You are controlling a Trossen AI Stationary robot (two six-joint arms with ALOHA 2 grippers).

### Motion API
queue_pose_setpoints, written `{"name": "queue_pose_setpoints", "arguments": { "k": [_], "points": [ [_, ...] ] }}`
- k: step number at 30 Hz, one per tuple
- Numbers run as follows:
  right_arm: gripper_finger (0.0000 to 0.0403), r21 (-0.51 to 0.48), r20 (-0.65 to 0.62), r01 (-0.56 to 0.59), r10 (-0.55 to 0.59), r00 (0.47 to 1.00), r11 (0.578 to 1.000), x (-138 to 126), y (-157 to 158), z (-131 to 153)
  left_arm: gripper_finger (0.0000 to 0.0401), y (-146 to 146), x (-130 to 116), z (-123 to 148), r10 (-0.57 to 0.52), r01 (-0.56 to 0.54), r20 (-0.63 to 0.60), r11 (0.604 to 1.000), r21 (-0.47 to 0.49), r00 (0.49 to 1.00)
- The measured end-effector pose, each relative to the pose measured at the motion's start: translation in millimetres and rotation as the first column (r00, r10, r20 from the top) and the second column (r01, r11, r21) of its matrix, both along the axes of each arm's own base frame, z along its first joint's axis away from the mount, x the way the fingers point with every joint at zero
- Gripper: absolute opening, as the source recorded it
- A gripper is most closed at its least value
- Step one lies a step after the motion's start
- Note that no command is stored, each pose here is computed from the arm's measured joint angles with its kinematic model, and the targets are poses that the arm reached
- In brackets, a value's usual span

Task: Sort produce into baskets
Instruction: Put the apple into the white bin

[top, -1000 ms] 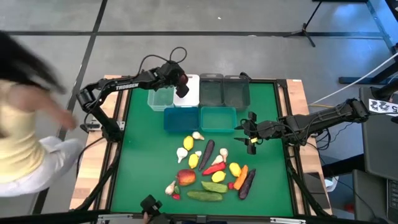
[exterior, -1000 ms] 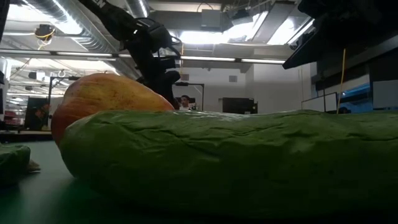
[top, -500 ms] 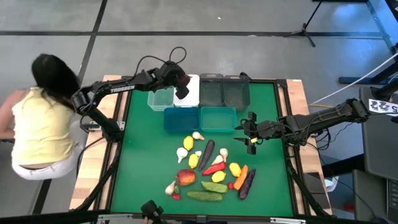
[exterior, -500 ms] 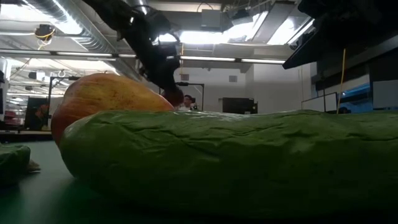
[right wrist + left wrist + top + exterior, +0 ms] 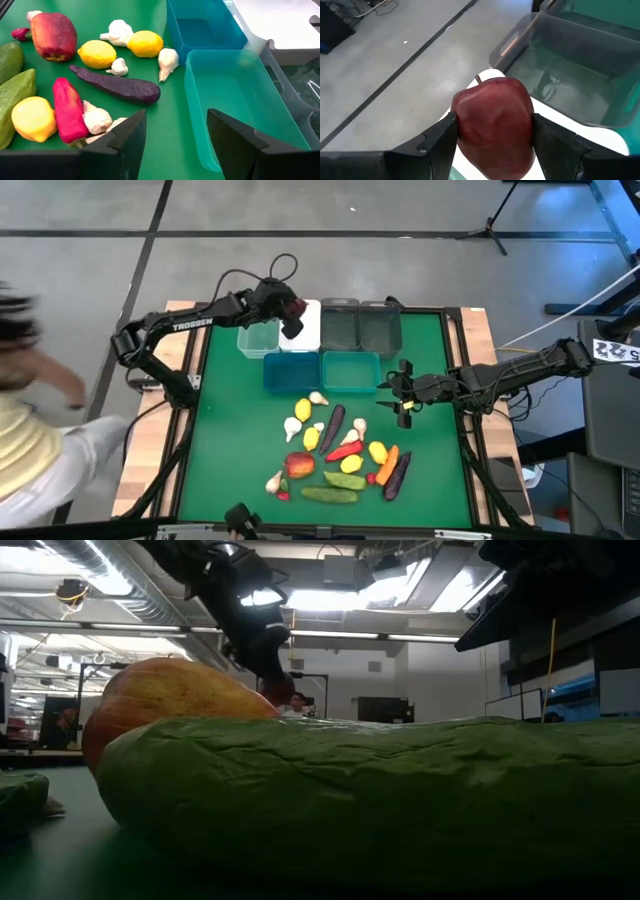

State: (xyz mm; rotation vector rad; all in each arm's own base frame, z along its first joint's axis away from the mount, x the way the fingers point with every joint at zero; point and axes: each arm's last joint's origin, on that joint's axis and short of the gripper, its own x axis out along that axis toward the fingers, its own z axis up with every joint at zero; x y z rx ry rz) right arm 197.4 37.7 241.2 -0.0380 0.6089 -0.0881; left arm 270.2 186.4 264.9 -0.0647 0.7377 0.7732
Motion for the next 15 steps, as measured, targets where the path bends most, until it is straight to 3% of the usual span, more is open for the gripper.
{"name": "queue_pose_setpoints", "arguments": {
  "k": [15],
  "points": [
    [0.0209,0.001,0.001,0.000,0.000,1.000,1.000,0.1,0.0,0.0,0.0228,16.5,5.9,-29.0,-0.014,0.010,-0.046,0.996,-0.084,0.999]
  ]
}}
